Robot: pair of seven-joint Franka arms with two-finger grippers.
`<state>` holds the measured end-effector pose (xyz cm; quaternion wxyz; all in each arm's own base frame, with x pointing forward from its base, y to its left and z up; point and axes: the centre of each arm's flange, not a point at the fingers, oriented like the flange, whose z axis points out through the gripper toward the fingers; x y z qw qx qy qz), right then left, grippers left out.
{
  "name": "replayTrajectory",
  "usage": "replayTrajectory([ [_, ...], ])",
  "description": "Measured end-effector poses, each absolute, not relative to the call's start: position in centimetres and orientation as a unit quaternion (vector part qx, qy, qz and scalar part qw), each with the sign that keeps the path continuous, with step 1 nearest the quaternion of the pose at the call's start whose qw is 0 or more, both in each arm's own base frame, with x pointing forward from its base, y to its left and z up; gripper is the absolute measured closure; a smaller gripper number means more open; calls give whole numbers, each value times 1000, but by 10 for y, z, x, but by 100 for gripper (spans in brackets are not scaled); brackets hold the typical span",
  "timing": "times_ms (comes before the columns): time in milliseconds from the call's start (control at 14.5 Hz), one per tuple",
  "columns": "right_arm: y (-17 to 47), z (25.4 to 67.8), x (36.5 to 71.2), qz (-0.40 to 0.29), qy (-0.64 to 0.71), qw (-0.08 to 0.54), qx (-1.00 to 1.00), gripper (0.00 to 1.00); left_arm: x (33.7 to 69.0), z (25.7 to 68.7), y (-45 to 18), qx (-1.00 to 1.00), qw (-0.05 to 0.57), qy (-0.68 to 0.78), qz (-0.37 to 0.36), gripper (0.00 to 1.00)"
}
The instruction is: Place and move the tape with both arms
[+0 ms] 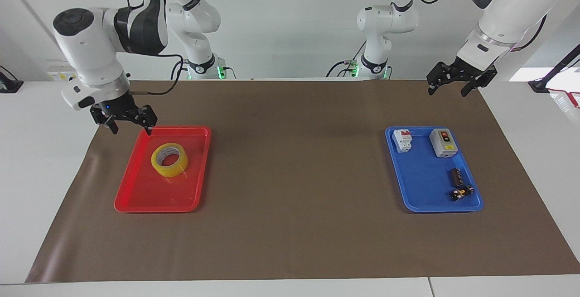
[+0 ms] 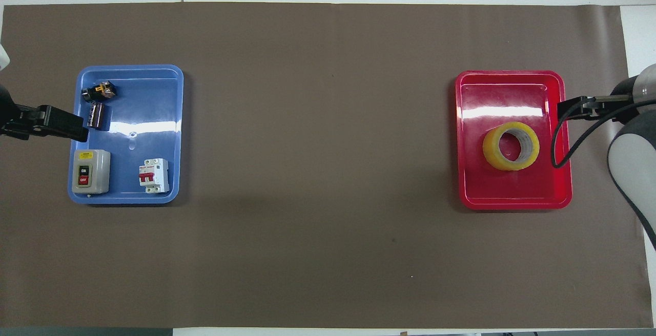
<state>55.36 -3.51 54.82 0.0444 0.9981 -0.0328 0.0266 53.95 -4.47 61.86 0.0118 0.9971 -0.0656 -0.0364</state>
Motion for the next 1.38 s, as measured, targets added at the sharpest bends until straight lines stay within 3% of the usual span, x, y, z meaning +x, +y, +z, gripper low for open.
replayTrajectory([
  [207,-32,622,527,-1,-49,44,998,0,540,619,-44,997,12,-65,-36,0],
  [414,-30,662,512,-9,-52,36,998,0,540,619,-44,997,12,-65,-36,0],
  [1379,27,646,516,-10,-15,29,999,0,540,619,-44,997,12,-65,-36,0],
])
